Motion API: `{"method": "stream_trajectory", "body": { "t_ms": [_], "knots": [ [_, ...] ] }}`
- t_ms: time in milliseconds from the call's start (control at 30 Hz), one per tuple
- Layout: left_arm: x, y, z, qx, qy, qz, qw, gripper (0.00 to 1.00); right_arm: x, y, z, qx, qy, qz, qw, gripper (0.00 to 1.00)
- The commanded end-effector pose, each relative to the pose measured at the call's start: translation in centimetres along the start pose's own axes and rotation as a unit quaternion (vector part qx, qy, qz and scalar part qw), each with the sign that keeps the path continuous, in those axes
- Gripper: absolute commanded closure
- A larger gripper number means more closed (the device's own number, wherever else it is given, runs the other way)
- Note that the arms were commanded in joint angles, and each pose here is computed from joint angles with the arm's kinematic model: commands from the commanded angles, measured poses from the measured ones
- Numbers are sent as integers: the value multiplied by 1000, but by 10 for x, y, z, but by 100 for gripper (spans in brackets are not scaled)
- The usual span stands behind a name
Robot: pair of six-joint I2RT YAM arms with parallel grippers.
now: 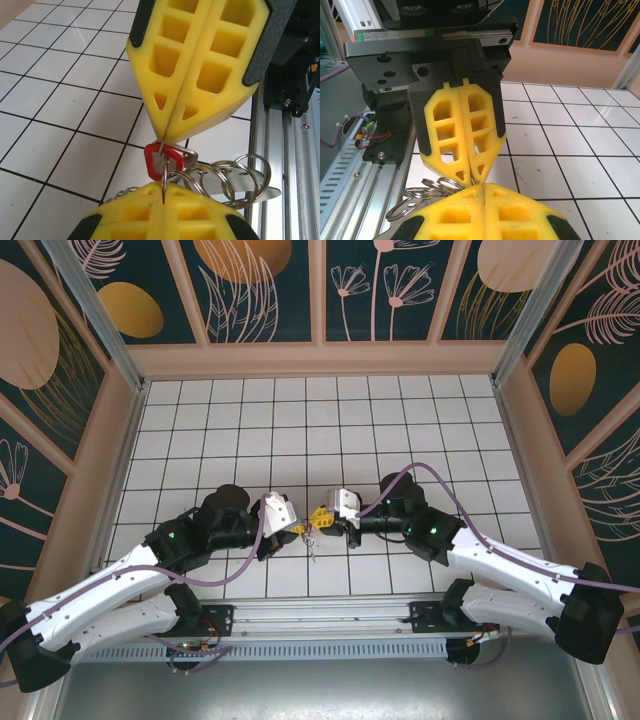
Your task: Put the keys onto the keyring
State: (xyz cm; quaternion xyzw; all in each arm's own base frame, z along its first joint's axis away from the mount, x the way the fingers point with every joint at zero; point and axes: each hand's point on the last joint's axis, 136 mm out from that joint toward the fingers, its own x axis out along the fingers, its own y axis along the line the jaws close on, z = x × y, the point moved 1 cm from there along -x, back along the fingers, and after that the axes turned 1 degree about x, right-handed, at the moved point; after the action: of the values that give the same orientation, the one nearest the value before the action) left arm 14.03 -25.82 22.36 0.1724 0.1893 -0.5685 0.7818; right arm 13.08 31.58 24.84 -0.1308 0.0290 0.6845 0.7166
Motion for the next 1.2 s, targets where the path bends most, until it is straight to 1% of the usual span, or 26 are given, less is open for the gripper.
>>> {"method": "stream_trajectory", "body": {
  "t_ms": [0, 1167],
  "knots": [
    [-4, 0, 4, 10, -11, 3, 1000, 100, 2, 2, 10, -16, -19, 5, 1000, 100],
    [-5, -1, 5, 13, -19, 0, 1000, 100, 5, 7, 11, -10, -15, 17, 1000, 100]
  ]
}}
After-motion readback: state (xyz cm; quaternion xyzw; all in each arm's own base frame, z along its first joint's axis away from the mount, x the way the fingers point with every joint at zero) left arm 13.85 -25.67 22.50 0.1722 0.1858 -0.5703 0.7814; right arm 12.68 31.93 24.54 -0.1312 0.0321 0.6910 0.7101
